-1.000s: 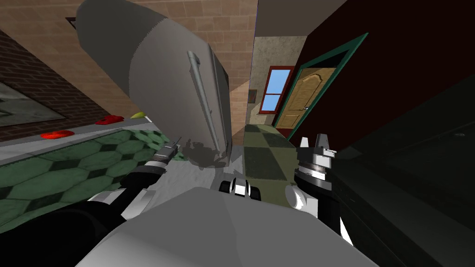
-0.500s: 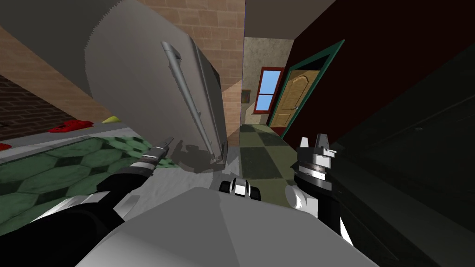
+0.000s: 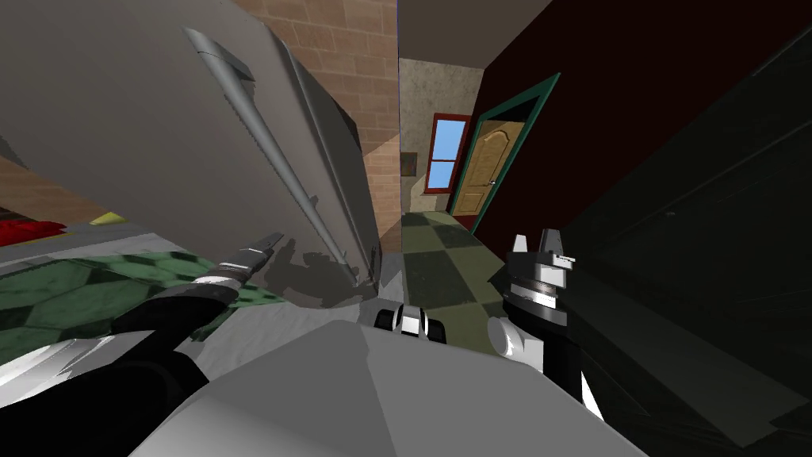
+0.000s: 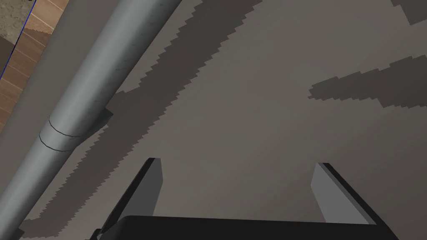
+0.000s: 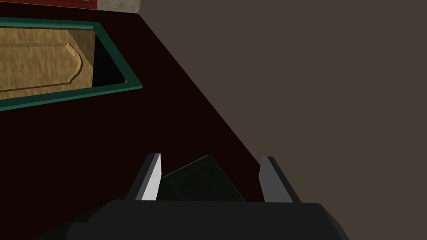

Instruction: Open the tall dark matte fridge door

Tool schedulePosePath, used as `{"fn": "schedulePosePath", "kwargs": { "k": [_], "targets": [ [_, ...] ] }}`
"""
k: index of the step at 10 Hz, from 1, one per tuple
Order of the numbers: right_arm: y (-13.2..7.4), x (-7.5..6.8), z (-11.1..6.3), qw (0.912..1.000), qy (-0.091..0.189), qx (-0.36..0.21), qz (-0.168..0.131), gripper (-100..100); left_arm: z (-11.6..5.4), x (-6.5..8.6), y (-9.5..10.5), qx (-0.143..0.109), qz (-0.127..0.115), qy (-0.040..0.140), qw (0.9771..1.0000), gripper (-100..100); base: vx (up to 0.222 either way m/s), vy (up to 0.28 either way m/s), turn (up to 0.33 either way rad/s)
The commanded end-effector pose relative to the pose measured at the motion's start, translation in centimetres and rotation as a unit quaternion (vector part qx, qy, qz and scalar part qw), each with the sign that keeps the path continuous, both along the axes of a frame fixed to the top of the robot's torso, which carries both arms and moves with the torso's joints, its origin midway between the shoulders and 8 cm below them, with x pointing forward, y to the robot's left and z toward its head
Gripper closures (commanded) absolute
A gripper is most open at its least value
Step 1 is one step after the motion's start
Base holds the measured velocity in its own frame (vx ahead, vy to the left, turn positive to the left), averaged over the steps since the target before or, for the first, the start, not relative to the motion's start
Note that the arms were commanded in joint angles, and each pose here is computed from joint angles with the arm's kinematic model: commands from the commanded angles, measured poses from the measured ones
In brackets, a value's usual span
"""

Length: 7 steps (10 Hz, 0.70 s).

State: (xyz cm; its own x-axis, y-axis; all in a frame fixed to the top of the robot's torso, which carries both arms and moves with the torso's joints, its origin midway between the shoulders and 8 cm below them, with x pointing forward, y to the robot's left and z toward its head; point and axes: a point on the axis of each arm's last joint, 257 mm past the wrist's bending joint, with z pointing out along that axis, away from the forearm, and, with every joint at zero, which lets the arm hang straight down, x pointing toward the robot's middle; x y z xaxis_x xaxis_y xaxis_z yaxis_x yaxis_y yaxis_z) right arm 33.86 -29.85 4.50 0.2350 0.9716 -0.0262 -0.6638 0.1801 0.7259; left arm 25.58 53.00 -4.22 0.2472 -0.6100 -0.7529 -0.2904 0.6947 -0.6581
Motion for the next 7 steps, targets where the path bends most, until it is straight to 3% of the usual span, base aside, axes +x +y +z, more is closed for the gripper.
{"fn": "schedulePosePath", "kwargs": {
  "k": [1,2,7],
  "targets": [
    [0.0,0.0,0.0,1.0,0.0,0.0,0.0,0,1.7,0.0,0.1,0.024,0.001,0.008,0.9997,-100,0.08,-0.01,-0.129],
    [0.0,0.0,0.0,1.0,0.0,0.0,0.0,0,3.2,0.4,-1.0,0.039,-0.01,0.008,0.9992,-100,0.098,-0.015,-0.19],
    [0.0,0.0,0.0,1.0,0.0,0.0,0.0,0,6.1,1.7,-5.6,0.06,-0.054,-0.007,0.9967,-100,0.04,-0.004,-0.053]
  ]
}}
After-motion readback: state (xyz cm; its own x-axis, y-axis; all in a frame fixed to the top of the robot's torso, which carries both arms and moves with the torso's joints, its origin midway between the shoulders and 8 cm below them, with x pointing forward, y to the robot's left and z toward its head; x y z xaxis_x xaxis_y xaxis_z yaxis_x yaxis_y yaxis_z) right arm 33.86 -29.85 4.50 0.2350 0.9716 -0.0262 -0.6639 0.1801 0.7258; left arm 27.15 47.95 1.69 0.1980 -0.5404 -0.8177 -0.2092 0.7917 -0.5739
